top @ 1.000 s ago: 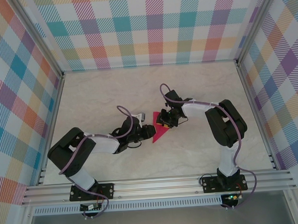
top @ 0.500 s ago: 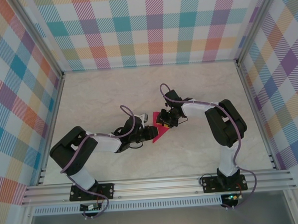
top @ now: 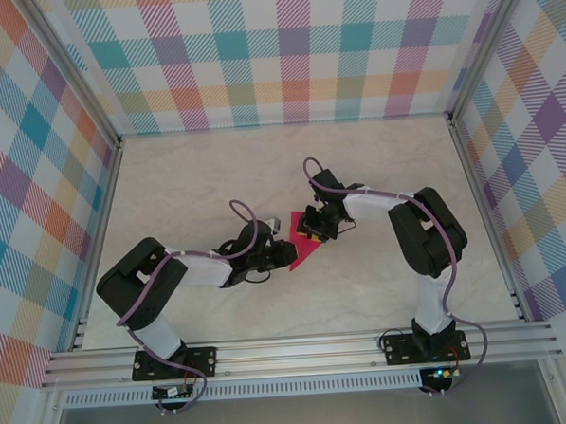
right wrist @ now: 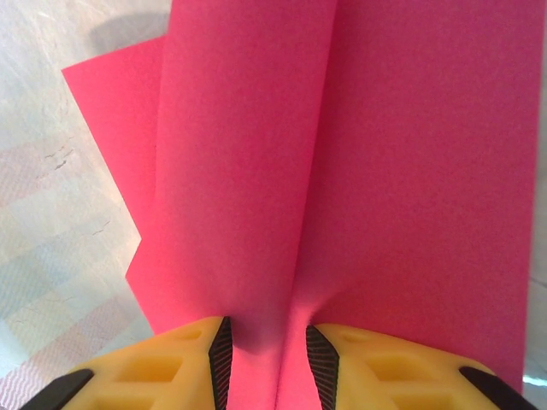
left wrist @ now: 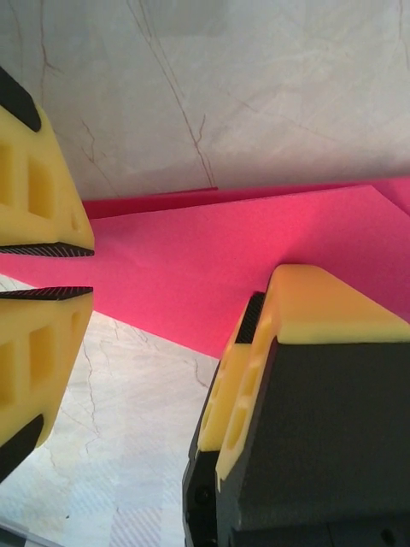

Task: Fold a paper plane with a square sheet of paper (pick it up from the middle)
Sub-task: Fourth fold the wing at the center of the table.

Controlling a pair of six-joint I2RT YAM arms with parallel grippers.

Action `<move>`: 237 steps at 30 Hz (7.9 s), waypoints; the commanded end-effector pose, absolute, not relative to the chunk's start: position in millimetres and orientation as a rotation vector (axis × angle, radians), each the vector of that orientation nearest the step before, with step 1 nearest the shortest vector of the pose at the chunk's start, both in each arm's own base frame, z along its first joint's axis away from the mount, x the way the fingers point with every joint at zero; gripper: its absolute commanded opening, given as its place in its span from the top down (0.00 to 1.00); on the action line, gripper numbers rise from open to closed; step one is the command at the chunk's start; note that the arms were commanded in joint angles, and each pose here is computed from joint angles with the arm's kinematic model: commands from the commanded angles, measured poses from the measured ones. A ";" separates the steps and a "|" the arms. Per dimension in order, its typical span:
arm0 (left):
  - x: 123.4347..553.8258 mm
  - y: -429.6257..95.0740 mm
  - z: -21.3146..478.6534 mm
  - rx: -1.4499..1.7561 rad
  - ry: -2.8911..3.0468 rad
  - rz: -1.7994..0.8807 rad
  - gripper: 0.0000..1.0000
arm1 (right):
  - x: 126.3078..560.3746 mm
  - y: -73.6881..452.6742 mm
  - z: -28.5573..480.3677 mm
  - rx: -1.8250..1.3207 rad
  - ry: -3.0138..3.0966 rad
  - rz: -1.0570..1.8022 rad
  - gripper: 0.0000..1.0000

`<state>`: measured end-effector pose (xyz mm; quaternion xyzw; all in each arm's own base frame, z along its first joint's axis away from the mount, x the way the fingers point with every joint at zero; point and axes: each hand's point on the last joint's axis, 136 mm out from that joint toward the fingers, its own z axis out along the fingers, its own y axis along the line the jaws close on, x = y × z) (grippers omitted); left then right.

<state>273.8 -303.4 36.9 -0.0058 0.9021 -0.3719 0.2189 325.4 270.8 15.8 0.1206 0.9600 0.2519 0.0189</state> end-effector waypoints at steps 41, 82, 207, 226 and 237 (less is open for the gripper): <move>259.7 -298.7 36.1 -0.044 2.566 -1.038 0.79 | 298.9 212.0 -57.5 0.548 3.122 0.308 0.69; 254.3 -294.4 12.6 -0.110 2.656 -0.998 0.96 | 295.1 207.0 -62.2 0.577 3.132 0.264 0.69; 264.3 -307.0 21.3 -0.061 2.612 -0.945 0.82 | 280.0 189.7 -82.8 0.757 3.185 0.059 0.71; 249.9 -282.7 -4.7 -0.082 2.731 -0.769 0.96 | 298.3 207.9 -56.4 0.671 3.125 0.252 0.71; 245.1 -280.9 -11.2 -0.071 2.761 -0.760 1.00 | 352.7 268.7 59.7 0.207 2.801 0.824 0.64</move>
